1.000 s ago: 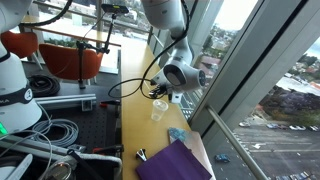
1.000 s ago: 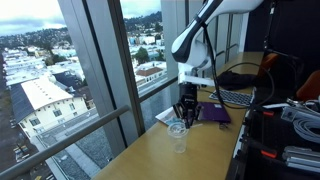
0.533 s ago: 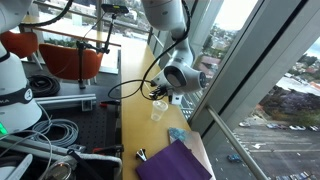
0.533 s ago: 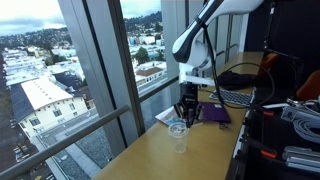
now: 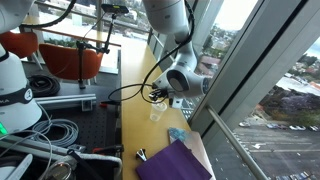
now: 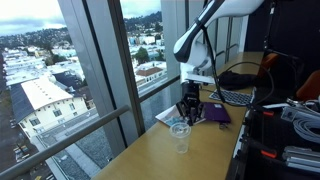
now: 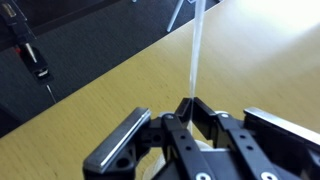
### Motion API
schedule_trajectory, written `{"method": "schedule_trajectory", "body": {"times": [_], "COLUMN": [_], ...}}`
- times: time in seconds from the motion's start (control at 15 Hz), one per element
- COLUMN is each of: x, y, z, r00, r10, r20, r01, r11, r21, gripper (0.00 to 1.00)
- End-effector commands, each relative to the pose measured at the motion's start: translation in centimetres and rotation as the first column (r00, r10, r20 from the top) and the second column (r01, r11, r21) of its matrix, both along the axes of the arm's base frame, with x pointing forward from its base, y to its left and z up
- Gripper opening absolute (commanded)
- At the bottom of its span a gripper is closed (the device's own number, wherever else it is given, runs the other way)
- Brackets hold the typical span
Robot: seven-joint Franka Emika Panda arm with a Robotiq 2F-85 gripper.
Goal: Put the straw into the cup
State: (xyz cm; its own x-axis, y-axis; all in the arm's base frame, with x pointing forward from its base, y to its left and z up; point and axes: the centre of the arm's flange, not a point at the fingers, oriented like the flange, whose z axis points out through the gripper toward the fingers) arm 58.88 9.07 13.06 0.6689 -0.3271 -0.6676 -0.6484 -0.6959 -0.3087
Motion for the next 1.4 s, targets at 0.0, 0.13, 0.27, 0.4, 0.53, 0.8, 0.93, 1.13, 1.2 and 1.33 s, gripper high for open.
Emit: {"method": "schedule_trajectory", "body": {"times": [0.0,0.13,0.27,0.4,0.53,0.8,0.93,1.13,1.2,1.33], "x": [1.4,1.9,2.5,3.1,3.5,4.2,4.6,5.1,5.2,5.5], "y": [-1.0,-1.8,-2.7,-3.5,-4.1,-4.8,-5.2,-5.5,-5.6,-5.6], "z": [-0.3,-0.7,-1.1,-1.6,-2.3,-3.5,-4.2,-4.9,-5.1,-5.1], "r00": [1.0,0.999,0.998,0.996,0.994,0.988,0.986,0.982,0.982,0.982], "r10": [-0.008,-0.017,-0.026,-0.032,-0.038,-0.048,-0.053,-0.061,-0.063,-0.068], "r20": [-0.028,-0.042,-0.059,-0.079,-0.105,-0.145,-0.161,-0.178,-0.18,-0.179], "r01": [0.009,0.02,0.032,0.042,0.055,0.079,0.09,0.105,0.108,0.114], "r11": [0.998,0.996,0.994,0.991,0.986,0.974,0.969,0.962,0.961,0.958], "r21": [0.064,0.082,0.101,0.128,0.16,0.213,0.232,0.251,0.254,0.262], "gripper": [0.02,0.02,0.02,0.02,0.02,0.02,0.02,0.36,0.41,0.56]}}
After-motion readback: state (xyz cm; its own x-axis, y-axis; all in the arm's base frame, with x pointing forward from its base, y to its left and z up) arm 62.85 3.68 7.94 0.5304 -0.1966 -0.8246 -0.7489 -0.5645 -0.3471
